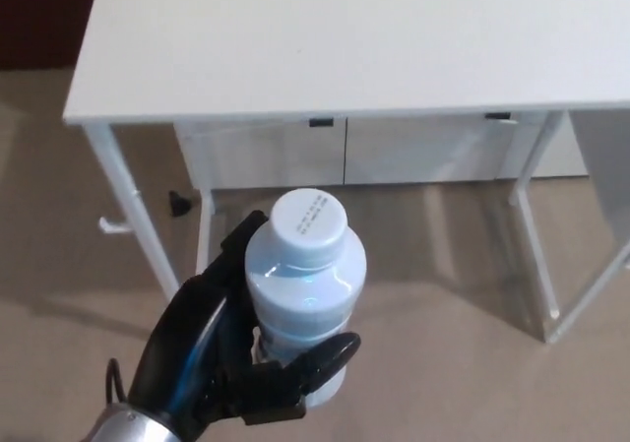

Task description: The robot picks up a bottle from a person using its left hand and walk towards the table in frontand put the bottle on the table.

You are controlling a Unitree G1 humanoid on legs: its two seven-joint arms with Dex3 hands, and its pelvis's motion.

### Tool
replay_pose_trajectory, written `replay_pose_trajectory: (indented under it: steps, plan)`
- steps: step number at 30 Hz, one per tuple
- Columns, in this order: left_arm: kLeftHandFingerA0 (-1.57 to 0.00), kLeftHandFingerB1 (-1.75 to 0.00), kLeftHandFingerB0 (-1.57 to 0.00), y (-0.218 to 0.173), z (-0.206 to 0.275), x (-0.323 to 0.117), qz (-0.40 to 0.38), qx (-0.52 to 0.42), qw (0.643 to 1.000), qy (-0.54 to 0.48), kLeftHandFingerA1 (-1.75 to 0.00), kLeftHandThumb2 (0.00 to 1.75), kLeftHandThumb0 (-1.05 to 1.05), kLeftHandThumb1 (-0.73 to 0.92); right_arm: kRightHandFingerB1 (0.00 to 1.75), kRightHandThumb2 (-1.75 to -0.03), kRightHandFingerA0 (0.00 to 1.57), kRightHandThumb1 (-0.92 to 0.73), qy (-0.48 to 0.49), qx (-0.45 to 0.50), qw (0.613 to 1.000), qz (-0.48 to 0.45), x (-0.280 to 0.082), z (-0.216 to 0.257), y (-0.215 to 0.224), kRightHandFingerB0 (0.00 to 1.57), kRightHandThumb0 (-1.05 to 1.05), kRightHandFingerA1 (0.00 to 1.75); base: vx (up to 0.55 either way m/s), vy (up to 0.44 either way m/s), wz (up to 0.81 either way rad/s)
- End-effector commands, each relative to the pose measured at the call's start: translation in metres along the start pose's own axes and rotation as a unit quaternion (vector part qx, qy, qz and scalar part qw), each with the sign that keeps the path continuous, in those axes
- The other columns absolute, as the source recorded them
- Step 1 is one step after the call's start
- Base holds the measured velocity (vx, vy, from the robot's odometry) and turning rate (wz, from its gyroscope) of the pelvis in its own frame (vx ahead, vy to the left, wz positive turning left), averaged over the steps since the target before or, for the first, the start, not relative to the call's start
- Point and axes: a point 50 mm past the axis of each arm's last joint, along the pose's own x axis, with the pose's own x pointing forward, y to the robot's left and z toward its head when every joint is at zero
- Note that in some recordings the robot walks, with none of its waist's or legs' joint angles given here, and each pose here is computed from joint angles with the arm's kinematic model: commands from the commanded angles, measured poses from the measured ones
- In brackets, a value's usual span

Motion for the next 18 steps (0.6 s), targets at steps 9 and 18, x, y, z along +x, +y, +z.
replay_pose_trajectory:
  steps: [9, 18]
  plan:
    - [-0.84, -1.09, -0.75, -0.0017, 0.0034, -0.0011, -0.012, 0.006, 1.0, -0.016, -1.56, 0.79, -0.04, 0.92, 0.39, -0.62, 0.59, -0.77, 0.011, -0.002, 1.0, -0.001, -0.0008, -0.0049, -0.0016, 0.46, -0.29, 0.45, 0.25, -0.182, 0.06]
    - [-0.86, -1.08, -0.77, -0.0015, 0.0031, -0.0002, -0.015, 0.006, 1.0, -0.018, -1.52, 0.79, -0.06, 0.92, 0.39, -0.62, 0.58, -0.77, 0.01, 0.004, 1.0, -0.001, -0.0004, -0.0034, -0.002, 0.46, -0.29, 0.45, 0.26, 0.071, -0.1]
